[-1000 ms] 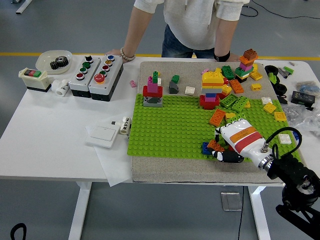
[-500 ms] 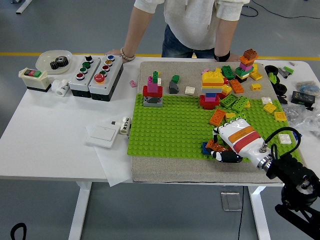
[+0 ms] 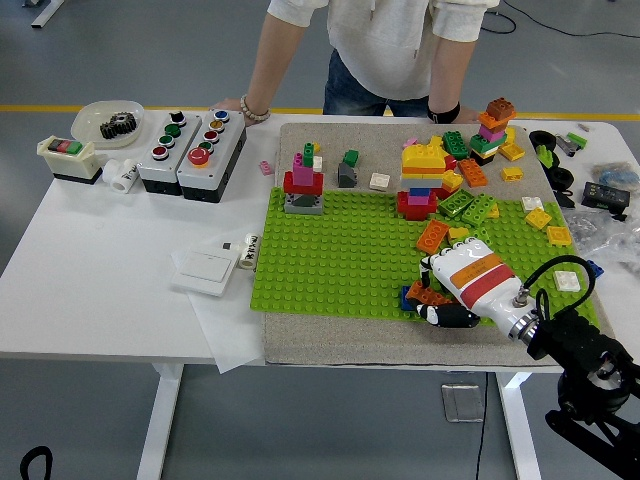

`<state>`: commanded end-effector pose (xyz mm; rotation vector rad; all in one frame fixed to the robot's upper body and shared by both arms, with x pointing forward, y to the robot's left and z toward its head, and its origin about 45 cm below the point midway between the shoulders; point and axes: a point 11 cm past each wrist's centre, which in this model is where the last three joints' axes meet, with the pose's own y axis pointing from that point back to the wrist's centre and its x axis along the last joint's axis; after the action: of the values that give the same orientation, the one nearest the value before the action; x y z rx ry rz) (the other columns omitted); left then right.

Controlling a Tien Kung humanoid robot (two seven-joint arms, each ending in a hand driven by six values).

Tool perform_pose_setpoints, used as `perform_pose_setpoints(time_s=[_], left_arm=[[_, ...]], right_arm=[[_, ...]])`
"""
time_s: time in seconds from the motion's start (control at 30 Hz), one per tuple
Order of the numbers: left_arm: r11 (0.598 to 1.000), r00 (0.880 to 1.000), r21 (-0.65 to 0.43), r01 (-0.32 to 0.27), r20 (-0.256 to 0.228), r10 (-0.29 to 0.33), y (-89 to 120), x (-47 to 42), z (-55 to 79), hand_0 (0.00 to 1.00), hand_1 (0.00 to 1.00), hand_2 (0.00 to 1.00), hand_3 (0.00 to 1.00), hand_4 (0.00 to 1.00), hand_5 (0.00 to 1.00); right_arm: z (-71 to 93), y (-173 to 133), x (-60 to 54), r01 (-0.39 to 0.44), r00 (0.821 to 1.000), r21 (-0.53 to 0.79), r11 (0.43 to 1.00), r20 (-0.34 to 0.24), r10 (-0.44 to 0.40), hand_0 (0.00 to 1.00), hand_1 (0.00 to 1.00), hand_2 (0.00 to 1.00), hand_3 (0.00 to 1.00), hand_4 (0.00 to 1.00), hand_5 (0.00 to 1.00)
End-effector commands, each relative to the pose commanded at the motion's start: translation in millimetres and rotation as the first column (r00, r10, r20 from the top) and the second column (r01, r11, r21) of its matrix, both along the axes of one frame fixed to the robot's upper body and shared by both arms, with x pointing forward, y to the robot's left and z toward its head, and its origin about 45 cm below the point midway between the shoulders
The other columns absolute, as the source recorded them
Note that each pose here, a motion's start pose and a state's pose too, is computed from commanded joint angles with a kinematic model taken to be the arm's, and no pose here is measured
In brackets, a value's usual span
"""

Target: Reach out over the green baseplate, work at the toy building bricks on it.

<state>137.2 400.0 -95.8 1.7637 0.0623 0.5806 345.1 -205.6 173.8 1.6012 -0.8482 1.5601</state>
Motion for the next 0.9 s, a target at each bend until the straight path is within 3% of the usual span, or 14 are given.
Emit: perform_pose_setpoints(time_s=[0.6, 0.9], left_arm=[[1.0, 1.0, 0.0, -0.001, 0.003, 0.001, 0.0, 0.6, 0.1, 0.61, 0.649, 0.7, 0.613, 0.666, 0.661], [1.0, 1.0, 0.0, 0.0, 0.006, 0.0, -0.1, 2.0, 0.5, 0.609, 0.648, 0.7, 0.613, 0.665, 0.66]], right_arm=[[5.3, -0.7, -0.6, -0.013, 1.0, 0.017, 1.0, 0.026, 0.012, 0.159, 0.177, 0.276, 0.433, 0.725, 0.454], [7.1, 7.4, -2.9, -0.088, 0.995, 0.003, 0.996, 0.038, 0.088, 0.159, 0.179, 0.275, 0.434, 0.722, 0.456]])
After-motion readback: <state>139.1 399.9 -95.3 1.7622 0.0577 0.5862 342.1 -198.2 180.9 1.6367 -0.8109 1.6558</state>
